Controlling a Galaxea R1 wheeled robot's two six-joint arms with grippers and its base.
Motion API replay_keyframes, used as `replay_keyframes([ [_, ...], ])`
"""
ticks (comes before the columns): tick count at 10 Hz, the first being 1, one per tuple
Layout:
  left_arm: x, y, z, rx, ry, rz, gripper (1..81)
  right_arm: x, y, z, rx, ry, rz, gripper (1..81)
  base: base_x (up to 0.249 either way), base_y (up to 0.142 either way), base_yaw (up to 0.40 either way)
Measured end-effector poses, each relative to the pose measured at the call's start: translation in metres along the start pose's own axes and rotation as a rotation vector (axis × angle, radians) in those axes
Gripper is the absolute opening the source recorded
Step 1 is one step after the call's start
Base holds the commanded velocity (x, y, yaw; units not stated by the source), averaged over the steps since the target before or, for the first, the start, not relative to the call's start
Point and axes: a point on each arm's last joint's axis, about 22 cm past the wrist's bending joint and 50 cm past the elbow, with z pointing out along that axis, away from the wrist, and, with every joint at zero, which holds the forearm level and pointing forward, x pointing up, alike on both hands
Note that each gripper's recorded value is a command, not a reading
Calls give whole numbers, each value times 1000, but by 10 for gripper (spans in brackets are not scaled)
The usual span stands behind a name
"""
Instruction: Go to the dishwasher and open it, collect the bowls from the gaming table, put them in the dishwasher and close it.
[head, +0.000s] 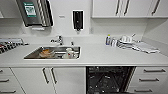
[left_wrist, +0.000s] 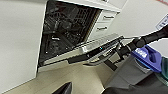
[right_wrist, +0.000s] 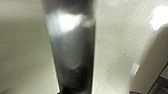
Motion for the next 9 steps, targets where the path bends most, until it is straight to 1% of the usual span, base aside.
replay_keyframes([
  [1, 0, 0, 1, -2, -1, 0, 811, 4, 0, 4, 7, 5, 5, 811, -74, 0, 0],
  [2, -1, 0, 1, -2, -3, -1, 811, 6, 5, 7, 14, 6, 15, 811, -74, 0, 0],
  [3, 0, 2, 4, -12, 0, -1, 811, 7, 9, 12, 15, 6, 27, 811, -77, 0, 0],
  [4, 0, 2, 5, -13, -1, -1, 811, 9, 10, 13, 10, 11, 19, 811, -78, 0, 0],
  [6, 0, 2, 5, -13, 0, -1, 811, 12, 16, 15, -1, 17, 25, 811, -79, 0, 0],
  [7, 0, 2, 5, -14, 0, -2, 811, 14, 16, 18, 0, 21, 26, 811, -91, 0, 0],
  [9, -1, 2, 5, -14, -7, -1, 811, 16, 14, 24, 17, 24, 25, 811, -97, 0, 0],
])
